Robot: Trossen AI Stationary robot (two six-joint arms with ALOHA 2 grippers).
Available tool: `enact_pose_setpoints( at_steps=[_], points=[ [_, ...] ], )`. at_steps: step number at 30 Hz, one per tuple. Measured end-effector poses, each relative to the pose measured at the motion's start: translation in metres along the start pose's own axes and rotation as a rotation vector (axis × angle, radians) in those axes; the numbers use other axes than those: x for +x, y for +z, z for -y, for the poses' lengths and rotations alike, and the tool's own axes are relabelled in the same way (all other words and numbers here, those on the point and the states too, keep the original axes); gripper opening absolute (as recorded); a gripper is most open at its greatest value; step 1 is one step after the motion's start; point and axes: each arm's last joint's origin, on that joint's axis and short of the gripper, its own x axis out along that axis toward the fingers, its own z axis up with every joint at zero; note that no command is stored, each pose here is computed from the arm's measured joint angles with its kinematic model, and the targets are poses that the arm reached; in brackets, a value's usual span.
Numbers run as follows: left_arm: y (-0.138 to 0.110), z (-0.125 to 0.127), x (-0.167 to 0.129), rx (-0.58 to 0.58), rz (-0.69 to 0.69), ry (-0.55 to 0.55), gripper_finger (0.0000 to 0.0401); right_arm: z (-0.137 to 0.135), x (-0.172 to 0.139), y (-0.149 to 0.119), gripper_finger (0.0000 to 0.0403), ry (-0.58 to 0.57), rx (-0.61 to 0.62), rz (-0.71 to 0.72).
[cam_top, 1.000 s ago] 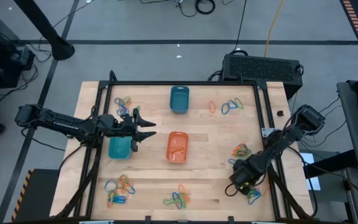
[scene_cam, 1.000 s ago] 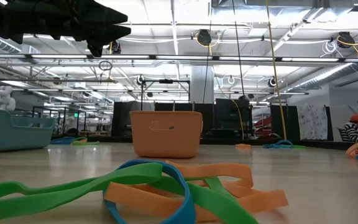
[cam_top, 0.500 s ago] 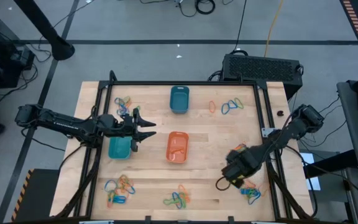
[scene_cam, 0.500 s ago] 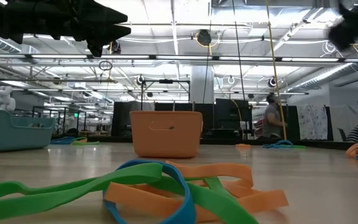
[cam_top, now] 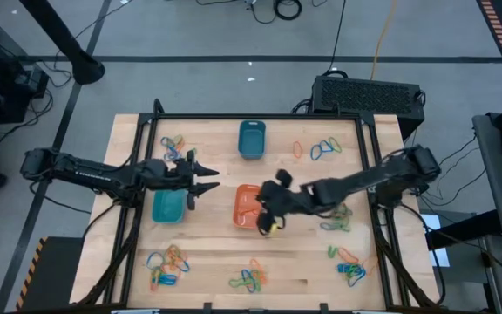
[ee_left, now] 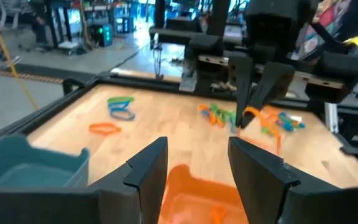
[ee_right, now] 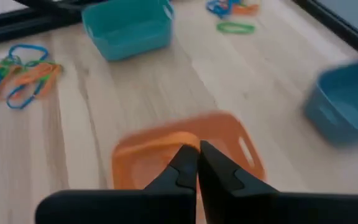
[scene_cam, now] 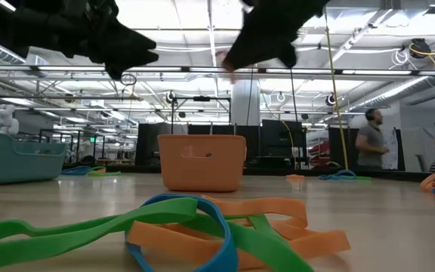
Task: Sort rubber bands into baskets
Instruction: Put the orange rubber band into the orange bin
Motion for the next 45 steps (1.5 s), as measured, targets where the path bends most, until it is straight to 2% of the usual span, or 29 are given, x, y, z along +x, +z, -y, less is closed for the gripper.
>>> enact_pose_setpoints(
  at_steps=[7, 12, 30, 39, 43, 45],
  points=[
    [-0.008, -0.008, 0.000, 0.009, -0.087, 0.041, 0.0176, 0.016, 0.054, -0.011, 0.0000, -0.001, 0.014, -0.042],
    [-0.010, -0.013, 0.000, 0.006, -0.107, 0.068, 0.0176, 0.015, 0.071, -0.014, 0.0000, 0.063, -0.007, -0.094],
    [-0.010, -0.016, 0.000, -0.006, -0.109, 0.083, 0.0176, 0.018, 0.065, -0.014, 0.0047, 0.017, -0.044, -0.204],
    [-0.010, -0.016, 0.000, -0.006, -0.109, 0.083, 0.0176, 0.027, 0.066, -0.014, 0.0125, -0.011, -0.036, -0.233],
    [-0.010, -0.016, 0.000, -0.007, -0.109, 0.083, 0.0176, 0.026, 0.061, -0.001, 0.0156, -0.014, -0.068, -0.254],
    [-0.010, -0.016, 0.000, -0.011, -0.109, 0.083, 0.0176, 0.022, 0.057, 0.008, 0.0167, 0.028, -0.085, -0.255]
  ],
)
